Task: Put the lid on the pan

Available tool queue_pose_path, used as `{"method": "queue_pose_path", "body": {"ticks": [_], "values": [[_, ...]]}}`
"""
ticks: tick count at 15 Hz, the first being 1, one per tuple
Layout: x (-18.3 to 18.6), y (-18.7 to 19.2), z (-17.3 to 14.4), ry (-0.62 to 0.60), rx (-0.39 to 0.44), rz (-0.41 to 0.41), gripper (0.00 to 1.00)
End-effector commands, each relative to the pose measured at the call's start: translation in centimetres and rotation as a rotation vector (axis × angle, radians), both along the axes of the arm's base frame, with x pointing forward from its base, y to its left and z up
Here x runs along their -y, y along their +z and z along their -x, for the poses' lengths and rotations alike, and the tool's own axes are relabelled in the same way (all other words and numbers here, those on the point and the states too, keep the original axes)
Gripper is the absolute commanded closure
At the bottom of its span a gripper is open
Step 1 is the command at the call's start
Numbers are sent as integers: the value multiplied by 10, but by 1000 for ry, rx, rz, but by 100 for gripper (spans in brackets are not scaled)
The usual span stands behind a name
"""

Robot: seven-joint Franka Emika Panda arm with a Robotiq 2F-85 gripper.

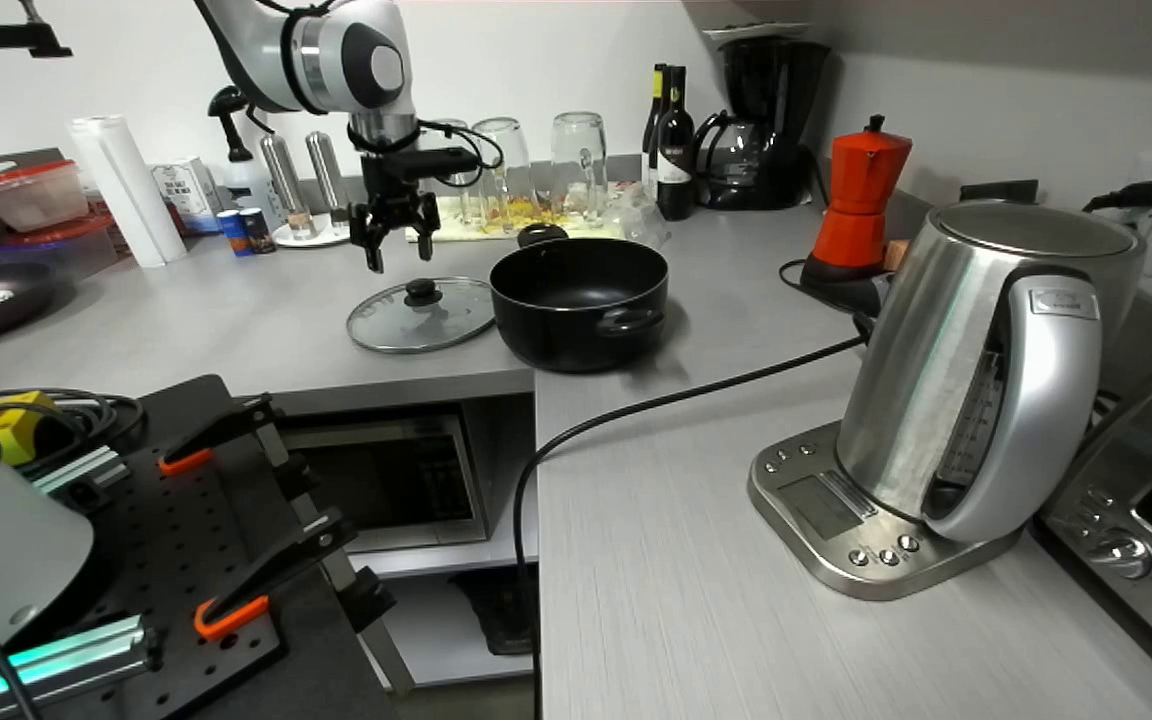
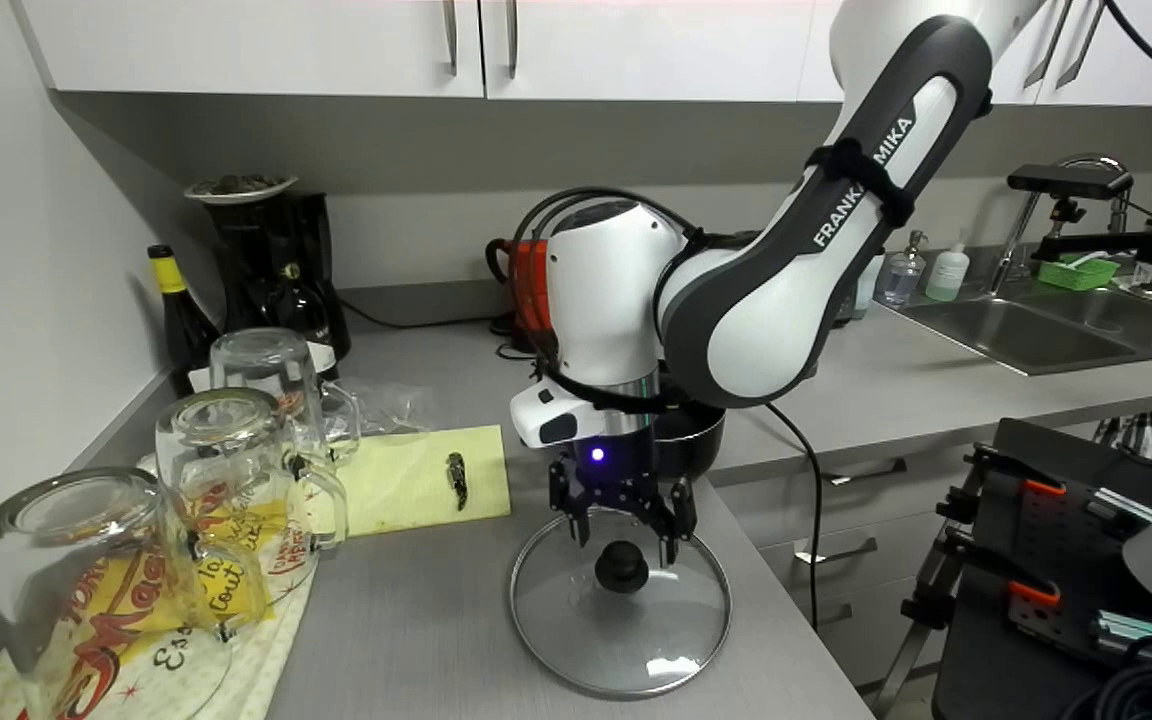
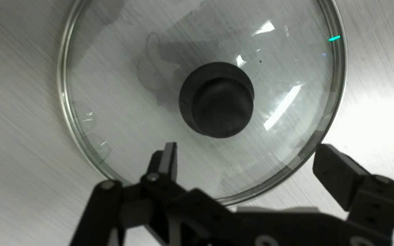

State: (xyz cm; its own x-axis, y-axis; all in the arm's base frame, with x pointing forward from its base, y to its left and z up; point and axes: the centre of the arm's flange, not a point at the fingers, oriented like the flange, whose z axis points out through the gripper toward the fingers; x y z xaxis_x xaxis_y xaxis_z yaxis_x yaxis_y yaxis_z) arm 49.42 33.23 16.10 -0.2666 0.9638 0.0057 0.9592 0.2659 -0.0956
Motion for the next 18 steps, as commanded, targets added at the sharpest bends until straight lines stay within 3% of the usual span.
{"method": "queue_pose_path", "body": {"ticks": [1,14,16,18], "values": [[-3,-18,-14,-3,25,-1,0],[11,-34,-22,-15,42,2,0],[11,-34,-21,-15,39,0,26],[11,-35,-21,-17,37,0,40]]}}
